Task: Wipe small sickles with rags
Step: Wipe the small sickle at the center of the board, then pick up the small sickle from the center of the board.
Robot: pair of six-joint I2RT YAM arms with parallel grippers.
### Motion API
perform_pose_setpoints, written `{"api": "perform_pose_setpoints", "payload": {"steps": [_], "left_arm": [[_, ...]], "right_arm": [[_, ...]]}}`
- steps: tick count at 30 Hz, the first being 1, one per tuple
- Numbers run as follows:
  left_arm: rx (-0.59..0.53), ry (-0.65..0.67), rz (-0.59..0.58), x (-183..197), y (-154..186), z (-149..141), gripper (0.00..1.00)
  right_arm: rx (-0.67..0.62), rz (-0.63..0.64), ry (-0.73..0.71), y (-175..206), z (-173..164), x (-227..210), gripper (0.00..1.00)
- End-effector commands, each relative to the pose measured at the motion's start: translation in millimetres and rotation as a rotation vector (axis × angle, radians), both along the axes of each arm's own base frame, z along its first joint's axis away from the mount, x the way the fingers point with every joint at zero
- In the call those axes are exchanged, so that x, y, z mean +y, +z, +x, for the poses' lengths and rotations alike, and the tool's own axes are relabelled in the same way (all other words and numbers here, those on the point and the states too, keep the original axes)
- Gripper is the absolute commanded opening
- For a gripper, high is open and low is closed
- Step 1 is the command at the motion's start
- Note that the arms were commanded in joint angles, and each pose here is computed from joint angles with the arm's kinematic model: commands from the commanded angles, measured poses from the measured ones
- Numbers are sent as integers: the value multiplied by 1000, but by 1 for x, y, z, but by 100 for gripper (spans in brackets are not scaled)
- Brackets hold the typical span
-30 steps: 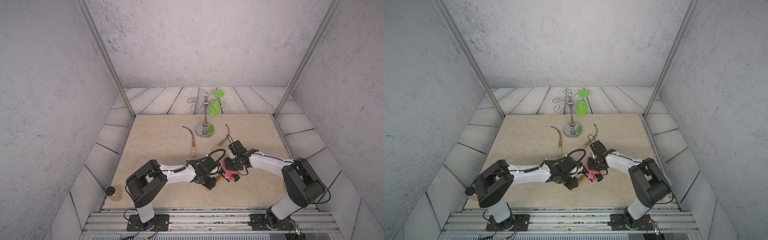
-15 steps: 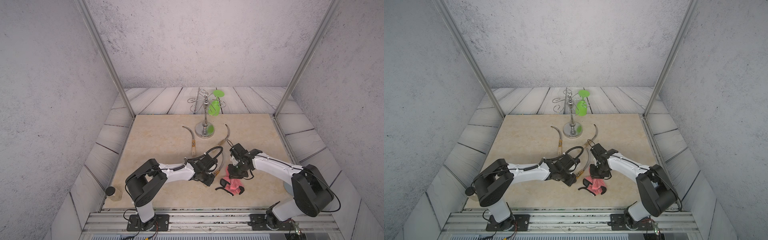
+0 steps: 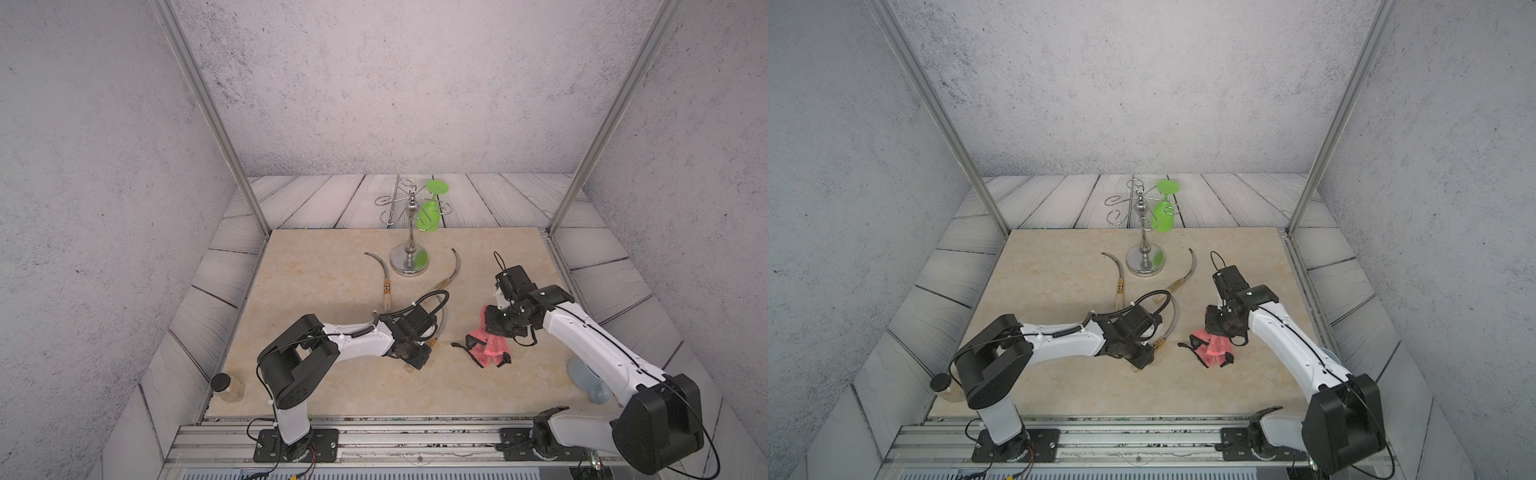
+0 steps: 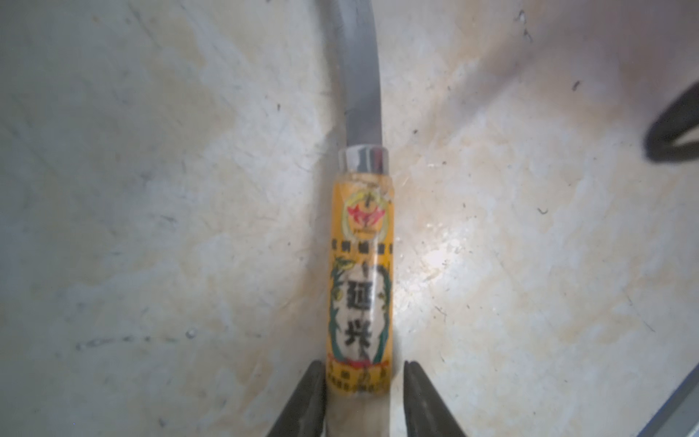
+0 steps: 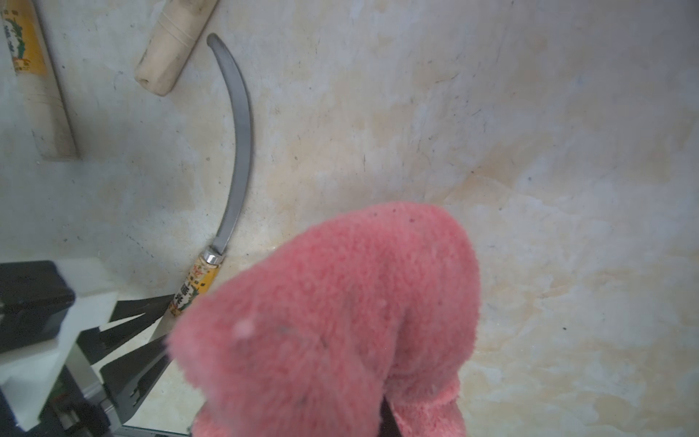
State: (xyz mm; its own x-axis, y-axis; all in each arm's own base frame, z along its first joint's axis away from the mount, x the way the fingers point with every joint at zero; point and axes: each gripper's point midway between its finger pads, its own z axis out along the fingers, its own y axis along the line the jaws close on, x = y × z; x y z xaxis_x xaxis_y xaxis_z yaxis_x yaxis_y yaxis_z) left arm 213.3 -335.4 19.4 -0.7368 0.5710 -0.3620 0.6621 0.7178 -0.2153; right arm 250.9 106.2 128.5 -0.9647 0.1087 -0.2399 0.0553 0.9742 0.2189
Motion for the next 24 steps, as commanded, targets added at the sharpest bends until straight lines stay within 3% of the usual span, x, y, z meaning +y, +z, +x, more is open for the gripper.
{"api": "perform_pose_setpoints", "payload": {"steps": [1, 13, 16, 20, 24], "left_arm": [[13, -6, 55, 2, -9, 2, 39], [24, -16, 110, -6, -16, 11, 37], [24, -7, 117, -6, -20, 13, 26], [20, 11, 112, -9, -22, 17, 0], [-1, 20, 73, -15, -8, 21, 0]], "right_arm": [[-29, -2, 22, 13, -3, -7, 17], [-79, 38, 25, 23, 6, -11, 18], [-74, 49, 27, 19, 8, -10, 18], [-70, 56, 23, 12, 9, -12, 18], [-88, 91, 10, 10, 11, -14, 18]]}}
